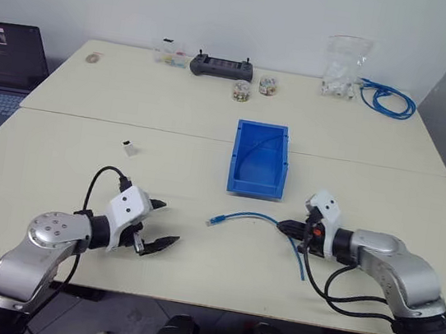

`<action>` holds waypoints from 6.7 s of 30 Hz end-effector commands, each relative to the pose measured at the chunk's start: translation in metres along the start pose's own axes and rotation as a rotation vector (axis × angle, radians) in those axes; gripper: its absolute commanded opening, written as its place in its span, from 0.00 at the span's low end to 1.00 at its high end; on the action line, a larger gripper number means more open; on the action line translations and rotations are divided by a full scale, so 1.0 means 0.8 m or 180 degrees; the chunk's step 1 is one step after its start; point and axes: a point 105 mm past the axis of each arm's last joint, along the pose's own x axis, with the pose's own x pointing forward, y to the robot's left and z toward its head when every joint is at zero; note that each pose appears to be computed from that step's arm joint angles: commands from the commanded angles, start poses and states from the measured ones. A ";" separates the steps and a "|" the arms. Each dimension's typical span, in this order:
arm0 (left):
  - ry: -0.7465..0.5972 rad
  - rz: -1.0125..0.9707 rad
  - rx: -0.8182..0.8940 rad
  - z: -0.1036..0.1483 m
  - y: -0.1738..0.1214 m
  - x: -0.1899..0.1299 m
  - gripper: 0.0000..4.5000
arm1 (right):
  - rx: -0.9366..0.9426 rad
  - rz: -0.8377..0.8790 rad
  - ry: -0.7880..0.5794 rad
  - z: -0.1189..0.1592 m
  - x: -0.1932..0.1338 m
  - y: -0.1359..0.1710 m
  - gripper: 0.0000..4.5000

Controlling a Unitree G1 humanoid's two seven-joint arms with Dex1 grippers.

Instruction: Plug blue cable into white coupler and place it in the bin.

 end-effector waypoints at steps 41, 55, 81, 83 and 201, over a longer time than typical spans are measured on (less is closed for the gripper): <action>0.0335 -0.0422 0.0440 -0.015 -0.013 0.066 0.89 | -0.0746 0.1202 -0.0460 0.050 -0.046 0.096 0.80; 0.0769 -0.0463 0.0399 -0.030 -0.004 0.067 0.28 | -0.0826 0.1215 -0.0584 0.057 -0.050 0.099 0.80; -0.0369 -0.1401 -0.0656 0.130 -0.033 0.076 0.05 | -0.0210 0.1349 -0.0838 0.069 -0.066 0.124 0.80; -0.0538 -0.1525 -0.0818 0.148 -0.034 0.072 0.05 | -0.0150 0.1309 -0.0924 0.072 -0.067 0.125 0.80; -0.0240 0.3856 -0.2134 -0.009 0.234 0.029 0.84 | 0.0512 0.1102 -0.1569 0.128 -0.042 0.071 0.02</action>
